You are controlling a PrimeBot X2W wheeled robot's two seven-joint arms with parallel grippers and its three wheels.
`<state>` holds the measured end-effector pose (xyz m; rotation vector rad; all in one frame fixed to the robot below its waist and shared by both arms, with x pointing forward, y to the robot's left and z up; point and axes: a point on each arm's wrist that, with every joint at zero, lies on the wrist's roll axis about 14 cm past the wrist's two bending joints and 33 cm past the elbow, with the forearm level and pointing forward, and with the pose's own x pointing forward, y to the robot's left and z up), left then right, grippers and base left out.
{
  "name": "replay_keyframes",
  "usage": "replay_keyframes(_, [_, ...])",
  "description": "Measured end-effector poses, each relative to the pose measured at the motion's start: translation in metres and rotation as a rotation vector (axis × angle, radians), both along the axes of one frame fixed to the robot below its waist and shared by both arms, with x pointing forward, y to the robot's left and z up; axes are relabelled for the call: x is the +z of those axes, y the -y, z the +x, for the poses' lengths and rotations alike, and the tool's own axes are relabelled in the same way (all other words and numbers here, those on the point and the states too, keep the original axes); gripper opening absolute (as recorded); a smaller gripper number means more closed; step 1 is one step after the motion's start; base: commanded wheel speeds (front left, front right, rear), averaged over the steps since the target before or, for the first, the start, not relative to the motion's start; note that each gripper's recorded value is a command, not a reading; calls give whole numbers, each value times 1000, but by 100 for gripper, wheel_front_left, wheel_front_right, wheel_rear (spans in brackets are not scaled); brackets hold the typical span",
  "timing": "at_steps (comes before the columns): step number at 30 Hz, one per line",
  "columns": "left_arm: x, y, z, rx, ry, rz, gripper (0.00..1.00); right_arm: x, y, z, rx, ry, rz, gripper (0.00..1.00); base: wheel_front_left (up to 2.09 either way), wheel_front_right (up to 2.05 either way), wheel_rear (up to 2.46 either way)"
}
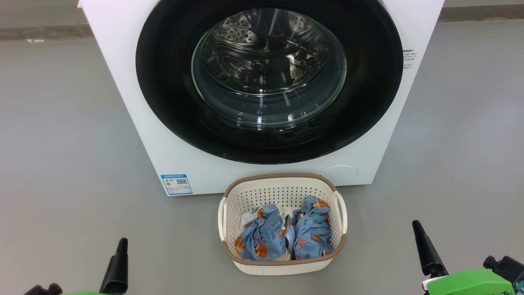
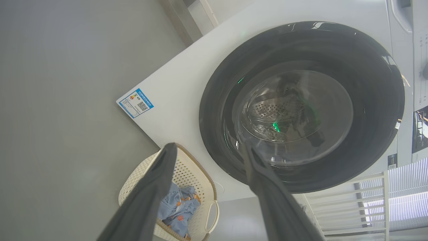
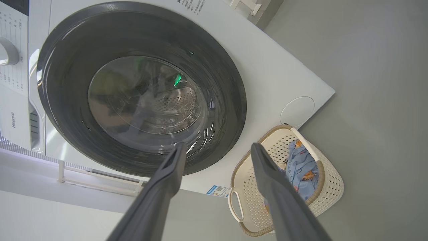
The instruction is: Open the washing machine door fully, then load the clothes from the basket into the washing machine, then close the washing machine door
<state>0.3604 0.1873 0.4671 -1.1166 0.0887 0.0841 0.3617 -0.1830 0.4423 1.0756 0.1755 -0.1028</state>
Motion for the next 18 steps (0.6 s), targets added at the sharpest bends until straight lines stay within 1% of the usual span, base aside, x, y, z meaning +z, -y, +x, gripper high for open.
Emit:
replay_keyframes(7, [1,3,-1,-20,7,98,100,0,-2,0,22,3,-85,100,0,0,0])
replay_keyframes(9, [2,3,0,-21,9,108,100,0,-2,0,23,6,-96,100,0,0,0])
replay_keyframes(11, [3,3,0,-22,15,147,100,0,-3,0,32,7,-129,100,0,0,0])
replay_keyframes(18, [7,2,0,-27,30,216,100,-1,-8,1,58,12,-192,100,0,0,0])
